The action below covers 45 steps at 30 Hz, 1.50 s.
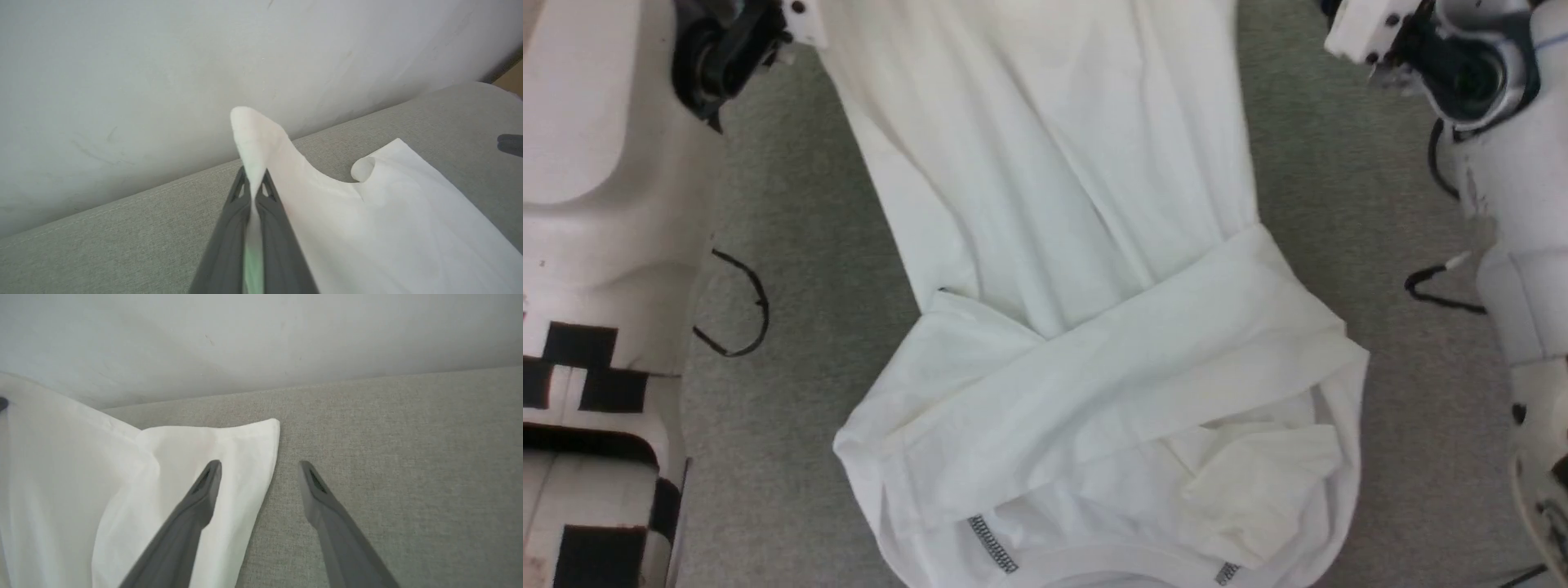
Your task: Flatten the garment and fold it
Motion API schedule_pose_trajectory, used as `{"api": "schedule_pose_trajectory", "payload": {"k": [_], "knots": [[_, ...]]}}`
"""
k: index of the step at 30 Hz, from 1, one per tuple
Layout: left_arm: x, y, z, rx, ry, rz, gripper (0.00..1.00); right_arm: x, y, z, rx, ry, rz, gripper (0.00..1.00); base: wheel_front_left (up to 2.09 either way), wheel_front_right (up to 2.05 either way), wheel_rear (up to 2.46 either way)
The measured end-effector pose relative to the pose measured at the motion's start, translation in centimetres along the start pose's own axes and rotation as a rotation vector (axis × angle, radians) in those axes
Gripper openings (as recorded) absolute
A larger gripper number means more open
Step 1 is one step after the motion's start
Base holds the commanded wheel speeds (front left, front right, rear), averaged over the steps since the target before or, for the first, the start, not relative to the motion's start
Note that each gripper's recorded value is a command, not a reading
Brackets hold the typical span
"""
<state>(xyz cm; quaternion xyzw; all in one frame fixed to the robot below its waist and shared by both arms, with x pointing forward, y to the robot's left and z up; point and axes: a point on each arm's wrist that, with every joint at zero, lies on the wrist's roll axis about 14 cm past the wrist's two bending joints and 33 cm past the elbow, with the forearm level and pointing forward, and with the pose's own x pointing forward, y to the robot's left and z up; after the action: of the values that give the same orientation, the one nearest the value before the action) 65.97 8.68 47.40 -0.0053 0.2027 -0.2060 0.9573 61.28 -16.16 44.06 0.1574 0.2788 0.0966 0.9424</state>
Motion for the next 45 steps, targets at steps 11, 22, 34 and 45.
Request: {"api": "schedule_pose_trajectory", "payload": {"k": [11, 22, 34, 45], "knots": [[-0.1, 0.6, -1.5, 0.019, -0.013, -0.020, 0.00, 6.5, -0.2, -3.9, -0.053, 0.271, -0.053, 1.00, 0.00, 0.00, 0.00], [-1.1, 1.9, -3.3, 0.023, 0.025, -0.016, 0.00, 7.9, 0.0, -6.7, -0.080, 0.454, -0.070, 0.00, 0.00, 0.00, 0.00], [-2.6, 3.1, -1.5, 0.032, -0.038, 0.026, 0.00, 6.3, 1.2, 0.2, -0.166, 0.151, -0.049, 0.00, 0.00, 0.00, 0.00], [-7.3, 3.2, 1.8, -0.008, -0.180, 0.061, 0.00, -1.3, 4.0, 6.1, -0.240, -0.131, 0.064, 0.00, 0.00, 0.00, 0.00]]}}
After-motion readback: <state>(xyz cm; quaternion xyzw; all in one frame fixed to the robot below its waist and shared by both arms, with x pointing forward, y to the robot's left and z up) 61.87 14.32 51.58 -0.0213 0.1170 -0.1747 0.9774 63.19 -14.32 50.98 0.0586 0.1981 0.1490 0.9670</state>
